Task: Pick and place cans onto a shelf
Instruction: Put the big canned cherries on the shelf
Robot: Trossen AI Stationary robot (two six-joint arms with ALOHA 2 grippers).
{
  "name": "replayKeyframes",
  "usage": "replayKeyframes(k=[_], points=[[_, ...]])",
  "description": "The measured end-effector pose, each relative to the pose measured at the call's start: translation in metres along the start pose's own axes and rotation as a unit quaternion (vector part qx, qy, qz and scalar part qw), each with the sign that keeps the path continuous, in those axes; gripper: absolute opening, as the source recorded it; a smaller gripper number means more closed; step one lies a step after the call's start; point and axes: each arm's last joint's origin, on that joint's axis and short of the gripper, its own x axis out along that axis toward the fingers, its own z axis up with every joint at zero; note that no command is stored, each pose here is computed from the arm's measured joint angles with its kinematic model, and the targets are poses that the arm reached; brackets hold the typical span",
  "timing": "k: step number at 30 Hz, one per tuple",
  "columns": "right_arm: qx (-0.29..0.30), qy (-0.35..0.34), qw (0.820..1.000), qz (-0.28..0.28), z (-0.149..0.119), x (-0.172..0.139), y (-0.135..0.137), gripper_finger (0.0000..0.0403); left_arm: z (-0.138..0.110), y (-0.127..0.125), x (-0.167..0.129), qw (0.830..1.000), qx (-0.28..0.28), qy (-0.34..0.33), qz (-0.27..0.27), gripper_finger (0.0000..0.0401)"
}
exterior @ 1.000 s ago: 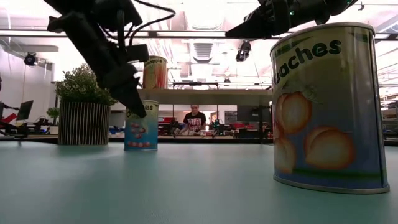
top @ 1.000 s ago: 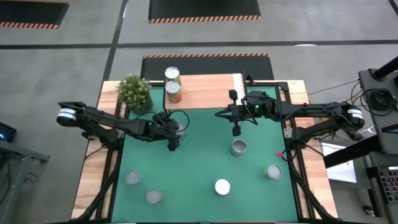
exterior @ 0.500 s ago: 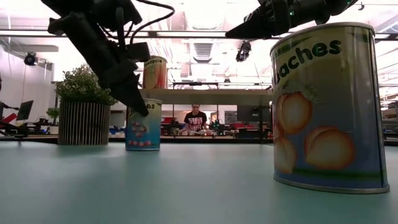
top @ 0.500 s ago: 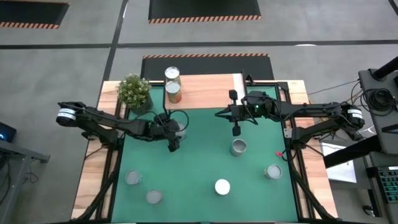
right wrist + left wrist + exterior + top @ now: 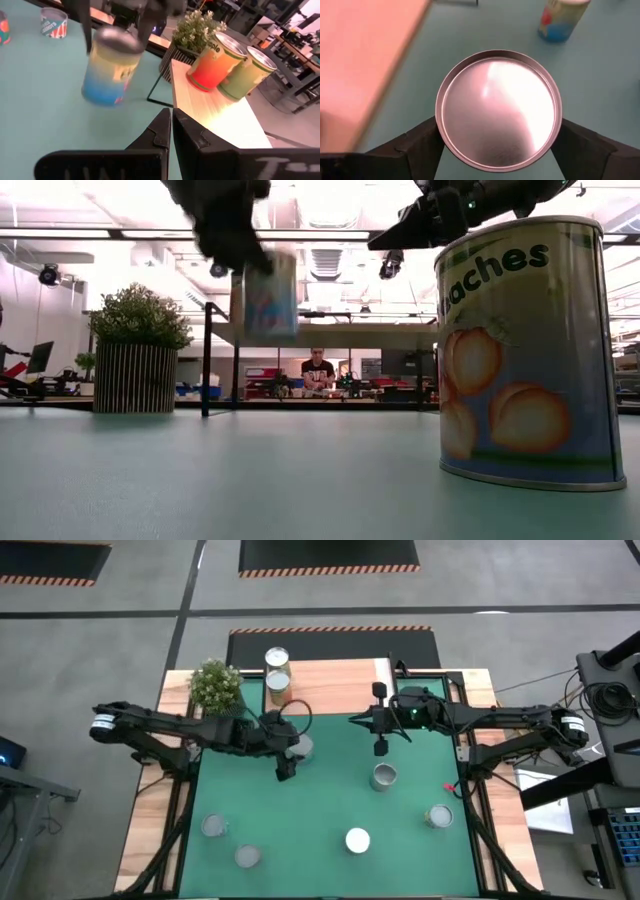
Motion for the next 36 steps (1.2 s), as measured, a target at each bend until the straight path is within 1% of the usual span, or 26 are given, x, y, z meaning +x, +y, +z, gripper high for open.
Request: replayKeyframes(k=[3,7,11,15,19,26,30,33,36], points=[[-0.001,0.000,1.000,0.000,0.003,-0.009,-0.001,0.0009,0.023,0.001,-0.019,1.000,0.014,-0.023,-0.008,0.0301],[0.003,-0.010,1.000,-0.002,0.009,-0.025,-0.002,0.0009,0.044,0.003,-0.039,0.998,0.038,-0.045,-0.022,0.0302],[0.008,-0.016,1.000,-0.001,0.009,-0.041,0.001,0.0009,0.060,0.007,-0.052,0.995,0.055,-0.080,-0.022,0.0302],[0.003,-0.033,0.999,0.006,0.005,-0.053,0.005,0.0009,0.075,0.015,-0.058,0.994,0.044,-0.101,-0.014,0.0302],[0.005,-0.058,0.998,0.006,0.010,-0.066,0.004,0.0009,0.089,0.018,-0.051,0.993,0.051,-0.104,-0.003,0.0302],[0.004,-0.065,0.998,0.003,0.007,-0.075,0.007,0.0009,0.118,0.027,-0.031,0.992,0.100,-0.068,0.024,0.0302],[0.003,-0.070,0.998,0.000,0.008,-0.077,0.007,0.0009,0.128,0.038,-0.013,0.991,0.120,-0.046,0.042,0.0302],[0.003,-0.070,0.998,0.000,0.007,-0.077,0.007,0.0009,0.134,0.052,-0.002,0.991,0.115,-0.039,0.058,0.0302],[0.003,-0.070,0.998,0.000,0.007,-0.077,0.007,0.0009,0.136,0.071,0.009,0.992,0.094,-0.029,0.077,0.0302]])
